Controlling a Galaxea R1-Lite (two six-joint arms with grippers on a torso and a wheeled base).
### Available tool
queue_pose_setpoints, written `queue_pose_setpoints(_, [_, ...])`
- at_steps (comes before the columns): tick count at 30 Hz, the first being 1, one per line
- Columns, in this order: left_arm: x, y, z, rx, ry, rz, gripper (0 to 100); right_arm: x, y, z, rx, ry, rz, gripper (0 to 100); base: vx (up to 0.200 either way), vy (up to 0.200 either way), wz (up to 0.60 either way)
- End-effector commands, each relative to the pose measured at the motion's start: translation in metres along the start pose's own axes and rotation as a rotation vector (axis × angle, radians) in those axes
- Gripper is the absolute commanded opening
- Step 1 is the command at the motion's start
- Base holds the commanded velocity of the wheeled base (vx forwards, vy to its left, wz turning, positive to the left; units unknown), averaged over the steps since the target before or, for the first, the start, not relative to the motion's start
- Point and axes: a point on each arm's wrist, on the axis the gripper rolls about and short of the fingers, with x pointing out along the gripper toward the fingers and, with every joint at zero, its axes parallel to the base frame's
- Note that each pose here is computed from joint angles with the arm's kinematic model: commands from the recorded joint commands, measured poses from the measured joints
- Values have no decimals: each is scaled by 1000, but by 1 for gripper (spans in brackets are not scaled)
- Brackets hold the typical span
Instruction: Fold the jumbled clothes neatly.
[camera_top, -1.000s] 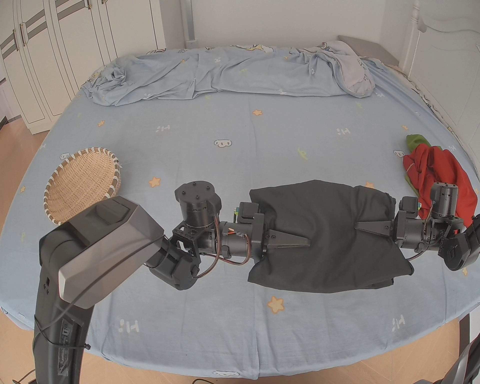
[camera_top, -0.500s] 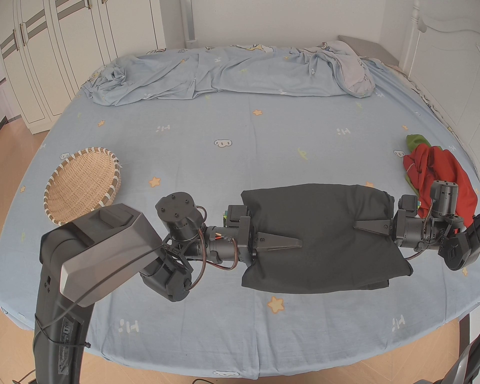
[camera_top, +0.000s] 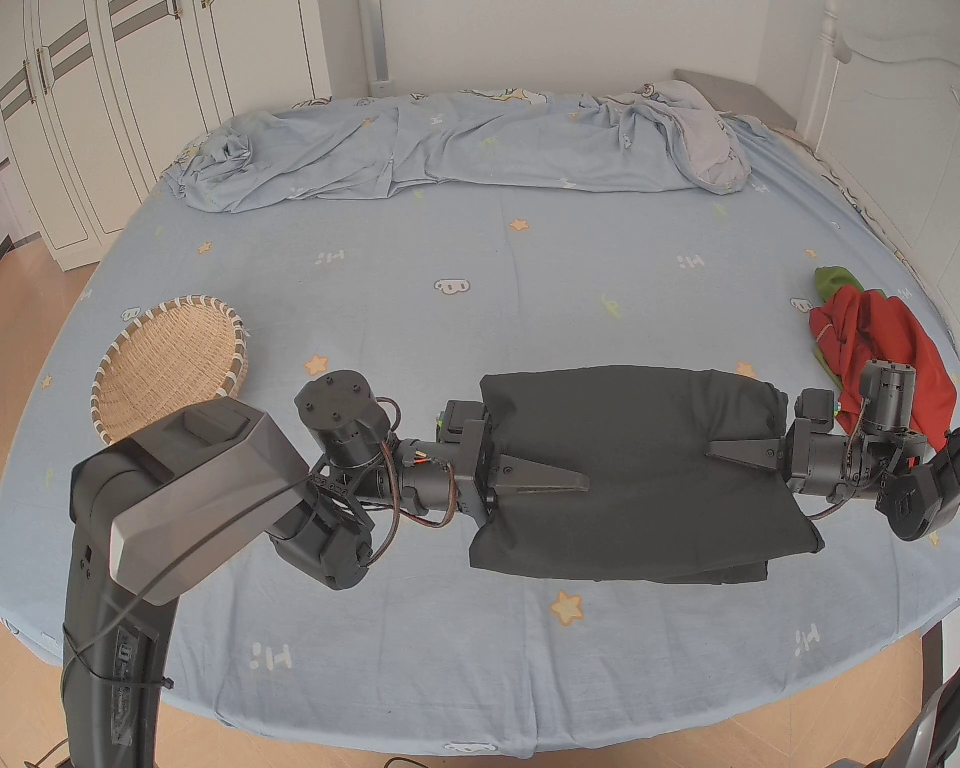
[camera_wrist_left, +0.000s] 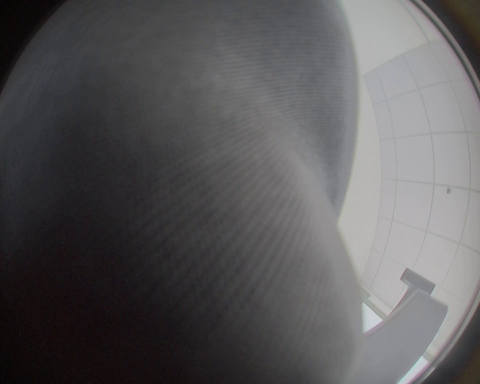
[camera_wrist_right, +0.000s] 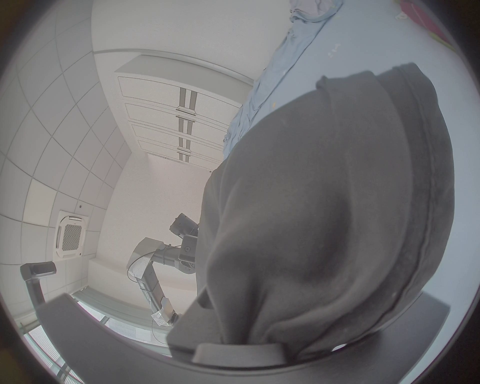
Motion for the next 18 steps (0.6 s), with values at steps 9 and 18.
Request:
queue_pose_setpoints(9, [-10,-16,4,45,-24,-2,0,2,0,0,-1,4,3,0,0,200,0])
queue_pose_setpoints(18, [-22,-25,6,56,-51,8,0,8,2,-1,-5,18,16,0,0,200,0])
